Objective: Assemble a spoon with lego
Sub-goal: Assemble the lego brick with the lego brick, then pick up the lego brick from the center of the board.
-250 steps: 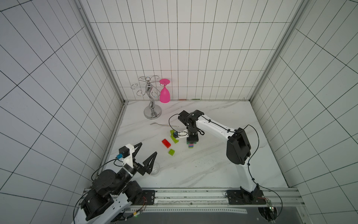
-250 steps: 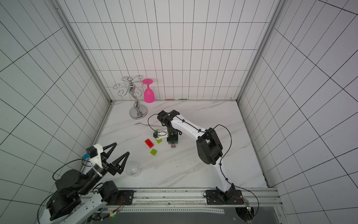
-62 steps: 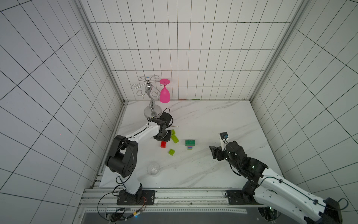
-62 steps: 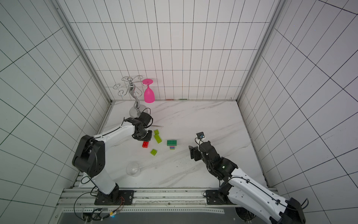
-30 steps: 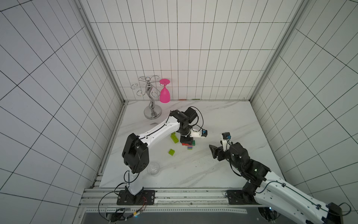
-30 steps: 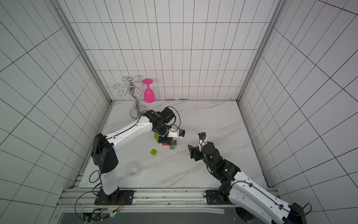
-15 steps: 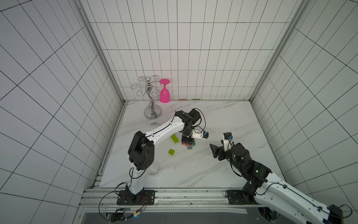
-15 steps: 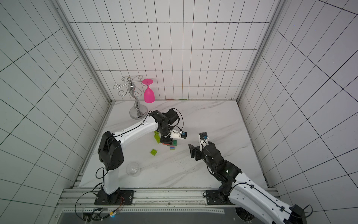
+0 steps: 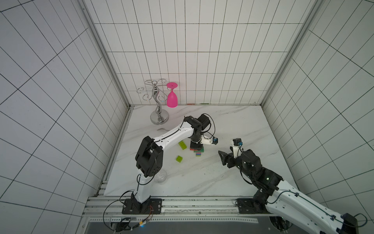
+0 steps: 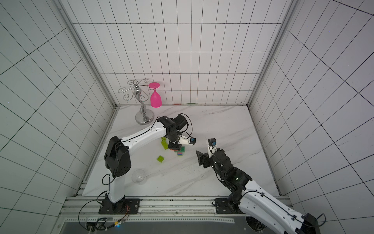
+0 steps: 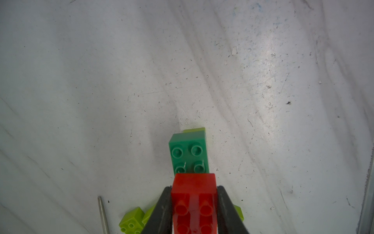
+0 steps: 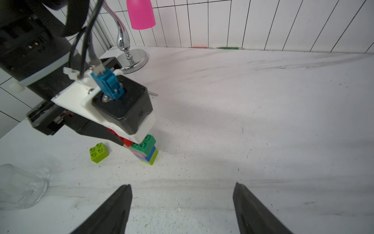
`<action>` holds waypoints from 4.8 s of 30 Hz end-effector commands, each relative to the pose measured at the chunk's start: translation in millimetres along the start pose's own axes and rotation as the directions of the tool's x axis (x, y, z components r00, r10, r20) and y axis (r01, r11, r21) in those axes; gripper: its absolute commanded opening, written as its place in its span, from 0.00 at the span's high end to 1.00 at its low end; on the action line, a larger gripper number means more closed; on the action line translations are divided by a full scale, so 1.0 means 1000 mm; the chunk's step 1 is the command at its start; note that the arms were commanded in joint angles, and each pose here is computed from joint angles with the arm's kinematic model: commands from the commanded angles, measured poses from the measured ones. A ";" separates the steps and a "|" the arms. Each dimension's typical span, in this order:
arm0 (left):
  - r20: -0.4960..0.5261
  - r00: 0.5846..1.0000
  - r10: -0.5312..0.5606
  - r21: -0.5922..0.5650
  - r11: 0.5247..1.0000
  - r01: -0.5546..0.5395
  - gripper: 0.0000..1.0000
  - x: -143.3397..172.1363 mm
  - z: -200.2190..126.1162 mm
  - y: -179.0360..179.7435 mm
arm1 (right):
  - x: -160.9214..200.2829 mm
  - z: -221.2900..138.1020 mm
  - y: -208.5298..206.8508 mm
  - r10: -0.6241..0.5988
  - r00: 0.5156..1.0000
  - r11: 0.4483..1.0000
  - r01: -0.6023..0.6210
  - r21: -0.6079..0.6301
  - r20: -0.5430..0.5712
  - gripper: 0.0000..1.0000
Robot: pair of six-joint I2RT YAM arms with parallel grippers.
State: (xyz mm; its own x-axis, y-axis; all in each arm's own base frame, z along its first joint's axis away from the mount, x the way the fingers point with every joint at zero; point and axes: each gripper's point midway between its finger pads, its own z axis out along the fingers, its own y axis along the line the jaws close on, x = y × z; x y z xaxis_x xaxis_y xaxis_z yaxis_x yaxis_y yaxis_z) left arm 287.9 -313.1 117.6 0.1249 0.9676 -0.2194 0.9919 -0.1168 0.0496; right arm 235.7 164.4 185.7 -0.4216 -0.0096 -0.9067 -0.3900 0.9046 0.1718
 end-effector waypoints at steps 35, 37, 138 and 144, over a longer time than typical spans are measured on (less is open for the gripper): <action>-0.135 0.986 -0.099 0.102 0.988 0.114 1.00 0.014 0.056 -0.017 | 0.005 0.002 -0.002 0.008 1.000 1.000 -0.008 -0.001 -0.002 0.18; -0.161 0.982 -0.104 0.110 0.986 0.123 1.00 0.018 0.061 -0.021 | 0.005 0.002 -0.002 0.008 1.000 1.000 -0.008 -0.002 -0.003 0.18; 0.992 -0.112 -0.049 0.120 0.192 0.974 0.01 0.198 -0.283 -0.167 | 0.060 0.145 0.211 -0.641 0.531 0.767 0.423 -0.483 -0.553 0.49; 0.993 -0.097 -0.060 0.108 0.209 0.972 0.01 0.196 -0.282 -0.169 | 0.083 0.167 0.217 -0.666 0.454 0.746 0.421 -0.517 -0.592 0.46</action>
State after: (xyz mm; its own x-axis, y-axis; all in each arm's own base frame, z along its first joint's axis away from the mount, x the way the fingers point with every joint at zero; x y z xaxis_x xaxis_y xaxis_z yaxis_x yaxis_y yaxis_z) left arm 143.3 -40.9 340.5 -0.0517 -0.3182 -0.9466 0.3153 0.8942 -0.3178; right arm 257.8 432.8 79.0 -0.4312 -0.8312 -0.3510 -0.8733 0.4822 -0.0691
